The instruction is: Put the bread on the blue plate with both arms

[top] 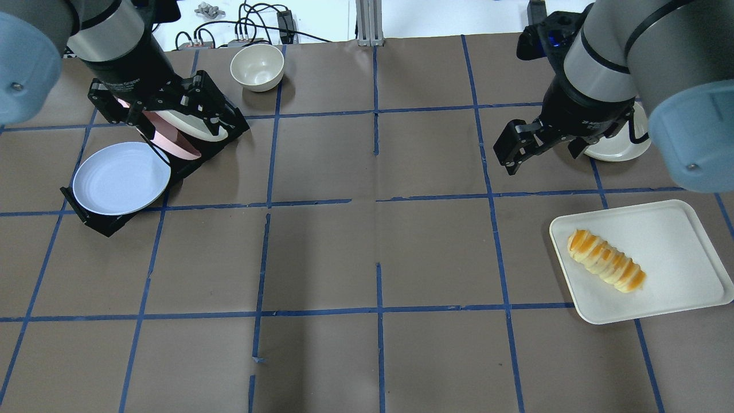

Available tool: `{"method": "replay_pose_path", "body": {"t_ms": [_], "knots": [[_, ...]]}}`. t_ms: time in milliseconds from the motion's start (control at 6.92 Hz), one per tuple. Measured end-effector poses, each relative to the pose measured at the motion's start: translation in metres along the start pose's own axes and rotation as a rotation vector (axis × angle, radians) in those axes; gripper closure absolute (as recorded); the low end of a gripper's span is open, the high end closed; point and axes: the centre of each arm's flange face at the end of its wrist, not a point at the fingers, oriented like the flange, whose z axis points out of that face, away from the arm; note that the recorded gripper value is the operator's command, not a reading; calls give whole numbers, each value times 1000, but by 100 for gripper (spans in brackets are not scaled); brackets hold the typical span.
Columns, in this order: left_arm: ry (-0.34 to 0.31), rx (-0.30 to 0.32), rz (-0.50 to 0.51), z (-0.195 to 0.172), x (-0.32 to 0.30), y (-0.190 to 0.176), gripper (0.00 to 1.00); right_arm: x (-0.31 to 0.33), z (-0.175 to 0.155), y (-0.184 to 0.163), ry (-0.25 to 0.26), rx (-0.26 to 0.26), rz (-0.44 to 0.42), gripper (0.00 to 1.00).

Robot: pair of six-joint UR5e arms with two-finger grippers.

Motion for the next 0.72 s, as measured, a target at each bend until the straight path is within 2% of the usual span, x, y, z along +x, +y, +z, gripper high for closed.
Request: {"method": "replay_pose_path", "body": {"t_ms": [434, 723], "knots": [[5, -1, -9, 2, -25, -8, 0, 7, 16, -1, -6, -28, 6, 0], [41, -14, 31, 16, -108, -27, 0, 40, 58, 0, -7, -48, -55, 0]]}}
